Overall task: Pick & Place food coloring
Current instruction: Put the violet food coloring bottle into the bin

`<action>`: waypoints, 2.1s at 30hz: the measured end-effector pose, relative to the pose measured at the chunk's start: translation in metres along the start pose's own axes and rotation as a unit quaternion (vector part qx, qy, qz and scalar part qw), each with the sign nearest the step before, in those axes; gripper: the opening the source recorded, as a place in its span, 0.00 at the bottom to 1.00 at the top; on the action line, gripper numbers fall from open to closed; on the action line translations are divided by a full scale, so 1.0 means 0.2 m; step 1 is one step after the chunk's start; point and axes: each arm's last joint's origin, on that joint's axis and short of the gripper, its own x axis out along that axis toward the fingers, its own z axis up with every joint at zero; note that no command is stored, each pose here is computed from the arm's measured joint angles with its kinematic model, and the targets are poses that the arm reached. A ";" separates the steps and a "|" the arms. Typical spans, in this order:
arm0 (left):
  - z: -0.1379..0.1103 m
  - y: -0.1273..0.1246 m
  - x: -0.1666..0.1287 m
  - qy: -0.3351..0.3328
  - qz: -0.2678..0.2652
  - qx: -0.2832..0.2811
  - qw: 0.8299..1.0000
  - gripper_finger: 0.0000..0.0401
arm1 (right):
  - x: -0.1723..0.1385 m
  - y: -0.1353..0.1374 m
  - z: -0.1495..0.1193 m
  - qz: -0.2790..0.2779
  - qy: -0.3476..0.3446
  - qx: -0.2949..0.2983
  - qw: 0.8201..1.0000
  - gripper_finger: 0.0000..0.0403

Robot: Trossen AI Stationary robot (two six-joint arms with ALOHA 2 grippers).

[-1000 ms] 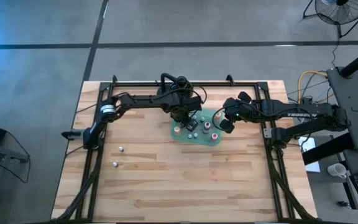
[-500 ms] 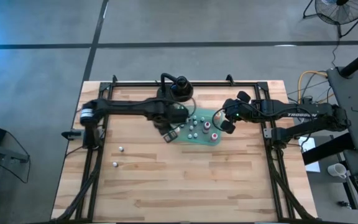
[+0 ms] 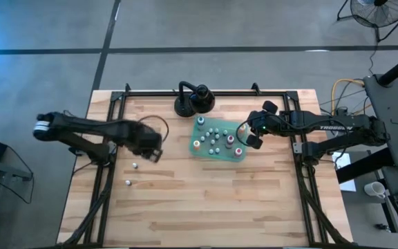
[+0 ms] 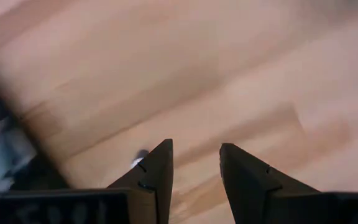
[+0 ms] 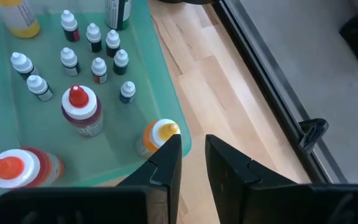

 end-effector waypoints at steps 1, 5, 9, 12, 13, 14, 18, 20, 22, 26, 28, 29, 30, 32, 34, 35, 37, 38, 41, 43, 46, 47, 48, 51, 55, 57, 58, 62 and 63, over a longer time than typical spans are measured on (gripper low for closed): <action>-0.03 0.00 0.02 0.000 -0.021 0.034 0.999 0.26 | 0.00 0.00 0.00 0.000 0.000 -0.004 1.000 0.16; -0.14 0.01 0.10 0.018 -0.059 0.153 0.986 0.26 | 0.00 0.00 0.00 0.000 -0.001 -0.010 1.000 0.16; -0.21 0.06 0.17 0.057 -0.021 0.148 0.987 0.26 | 0.00 0.00 0.00 0.000 -0.003 0.016 1.000 0.16; -0.24 0.12 0.23 0.105 0.027 0.055 0.993 0.26 | 0.00 0.00 0.00 0.001 -0.004 0.036 0.999 0.16; -0.25 0.13 0.25 0.111 0.035 0.031 0.993 0.26 | 0.00 0.00 0.01 0.001 -0.006 0.041 0.999 0.16; -0.25 0.14 0.27 0.113 0.041 0.013 0.993 0.26 | 0.00 0.00 0.01 0.001 -0.008 0.043 0.999 0.16; -0.26 0.16 0.31 0.115 0.053 -0.025 0.992 0.26 | 0.00 0.00 0.01 0.002 -0.013 0.047 0.999 0.16; -0.26 0.17 0.32 0.112 0.056 -0.031 0.992 0.26 | 0.00 0.00 0.01 0.002 -0.013 0.046 0.999 0.16; -0.26 0.17 0.33 0.104 0.060 -0.034 0.992 0.26 | 0.00 0.00 0.01 0.002 -0.013 0.047 0.999 0.16; -0.26 0.17 0.33 0.085 0.062 -0.037 0.994 0.26 | 0.00 0.00 0.01 0.003 -0.013 0.049 0.999 0.16; -0.26 0.17 0.33 0.080 0.063 -0.041 0.994 0.26 | 0.00 0.00 0.01 0.003 -0.013 0.055 0.998 0.16; -0.26 0.17 0.33 0.077 0.062 -0.041 0.994 0.26 | 0.00 0.00 0.01 0.003 -0.013 0.060 0.998 0.16; -0.26 0.17 0.33 0.075 0.062 -0.041 0.994 0.26 | 0.00 0.00 0.01 0.003 -0.013 0.064 0.998 0.16; -0.25 0.17 0.33 0.069 0.063 -0.042 0.995 0.26 | 0.00 0.00 0.01 0.003 -0.013 0.073 0.997 0.16; -0.25 0.17 0.34 0.065 0.064 -0.044 0.995 0.26 | 0.00 0.00 0.01 0.003 -0.013 0.078 0.997 0.16; -0.25 0.17 0.34 0.065 0.065 -0.046 0.995 0.26 | 0.00 0.00 0.01 0.003 -0.013 0.080 0.997 0.16; -0.26 0.18 0.36 0.064 0.065 -0.051 0.995 0.26 | 0.00 0.00 0.01 0.003 -0.013 0.086 0.996 0.16; -0.26 0.18 0.37 0.066 0.063 -0.053 0.994 0.26 | 0.00 0.00 0.01 0.003 -0.013 0.088 0.996 0.16; -0.27 0.18 0.40 0.077 0.048 -0.056 0.994 0.26 | 0.00 0.00 0.01 0.003 -0.013 0.099 0.995 0.16; -0.27 0.17 0.42 0.075 0.037 -0.057 0.995 0.26 | 0.00 0.00 0.01 0.004 -0.012 0.103 0.995 0.16; -0.27 0.17 0.43 0.072 0.035 -0.058 0.995 0.26 | 0.00 0.00 0.01 0.004 -0.012 0.103 0.995 0.16; -0.27 0.17 0.43 0.070 0.036 -0.058 0.995 0.26 | 0.00 0.00 0.01 0.004 -0.012 0.104 0.995 0.16; -0.27 0.18 0.43 0.070 0.036 -0.058 0.995 0.26 | 0.00 0.00 0.01 0.004 -0.012 0.105 0.994 0.16; -0.27 0.18 0.44 0.067 0.039 -0.057 0.995 0.26 | 0.00 0.00 0.01 0.004 -0.012 0.106 0.994 0.16; -0.27 0.18 0.44 0.061 0.040 -0.056 0.996 0.26 | 0.00 0.00 0.01 0.004 -0.012 0.106 0.994 0.16; -0.27 0.18 0.44 0.061 0.040 -0.054 0.996 0.26 | 0.00 0.00 0.01 0.004 -0.012 0.106 0.994 0.16; -0.27 0.18 0.44 0.061 0.041 -0.052 0.996 0.25 | 0.00 0.00 0.01 0.004 -0.012 0.106 0.994 0.16; -0.28 0.20 0.46 0.064 0.052 -0.046 0.996 0.23 | 0.00 0.00 0.01 0.004 -0.012 0.105 0.994 0.16; -0.28 0.21 0.47 0.065 0.053 -0.046 0.995 0.22 | 0.00 0.00 0.01 0.004 -0.012 0.104 0.994 0.16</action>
